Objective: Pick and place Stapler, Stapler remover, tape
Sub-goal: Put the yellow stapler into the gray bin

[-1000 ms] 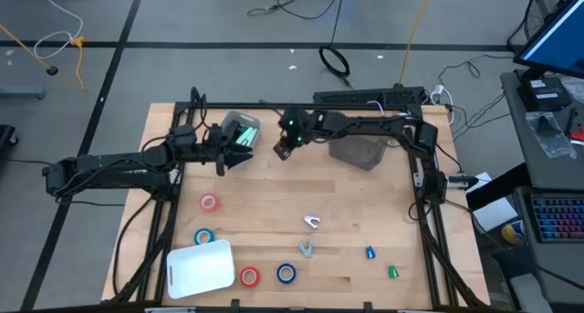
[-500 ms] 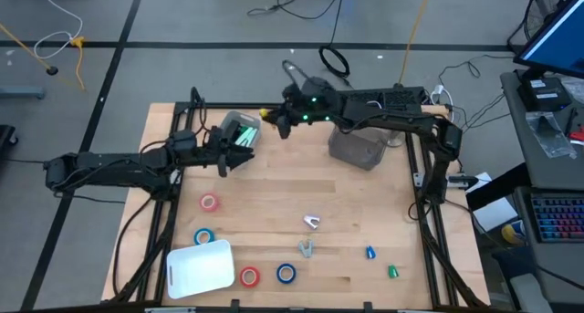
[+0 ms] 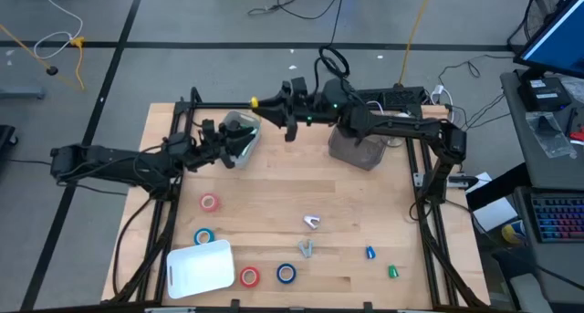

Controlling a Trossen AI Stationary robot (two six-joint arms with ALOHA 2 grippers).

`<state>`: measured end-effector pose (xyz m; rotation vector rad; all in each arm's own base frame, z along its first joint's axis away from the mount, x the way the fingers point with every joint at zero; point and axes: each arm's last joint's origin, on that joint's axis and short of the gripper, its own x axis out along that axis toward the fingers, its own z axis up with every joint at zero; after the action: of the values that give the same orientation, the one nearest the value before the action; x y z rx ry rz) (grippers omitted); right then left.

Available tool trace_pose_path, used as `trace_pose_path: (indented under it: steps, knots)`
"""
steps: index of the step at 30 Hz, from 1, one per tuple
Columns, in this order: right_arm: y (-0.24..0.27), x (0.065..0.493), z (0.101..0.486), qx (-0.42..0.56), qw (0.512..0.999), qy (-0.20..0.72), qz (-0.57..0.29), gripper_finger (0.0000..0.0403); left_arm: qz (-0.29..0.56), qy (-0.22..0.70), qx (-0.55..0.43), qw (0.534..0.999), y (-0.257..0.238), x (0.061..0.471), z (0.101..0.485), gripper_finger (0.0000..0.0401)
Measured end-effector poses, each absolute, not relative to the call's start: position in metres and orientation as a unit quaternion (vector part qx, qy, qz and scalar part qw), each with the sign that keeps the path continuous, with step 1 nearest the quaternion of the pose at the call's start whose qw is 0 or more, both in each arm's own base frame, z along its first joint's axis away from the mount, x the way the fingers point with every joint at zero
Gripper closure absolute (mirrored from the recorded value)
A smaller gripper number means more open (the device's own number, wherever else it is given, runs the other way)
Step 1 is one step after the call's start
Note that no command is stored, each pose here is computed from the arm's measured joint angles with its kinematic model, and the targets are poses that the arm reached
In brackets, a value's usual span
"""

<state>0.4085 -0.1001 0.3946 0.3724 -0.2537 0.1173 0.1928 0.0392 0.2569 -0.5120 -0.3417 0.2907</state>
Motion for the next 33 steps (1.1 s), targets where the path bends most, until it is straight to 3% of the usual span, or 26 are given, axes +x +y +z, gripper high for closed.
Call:
trace_pose_path:
  steps: [14,27,33]
  knots:
    - [-0.070,0.413,0.403,0.125,0.974,-0.172,0.078,0.0327,0.116,-0.183,-0.182,0.959,0.033,0.241,0.304,0.0203]
    - [-0.070,0.413,0.397,0.119,0.976,-0.164,0.076,0.0330,0.098,-0.186,-0.154,0.966,0.022,0.240,0.310,0.0203]
    - [-0.070,0.413,0.396,0.120,0.977,-0.162,0.076,0.0328,0.099,-0.231,-0.120,0.960,0.022,0.236,0.319,0.0203]
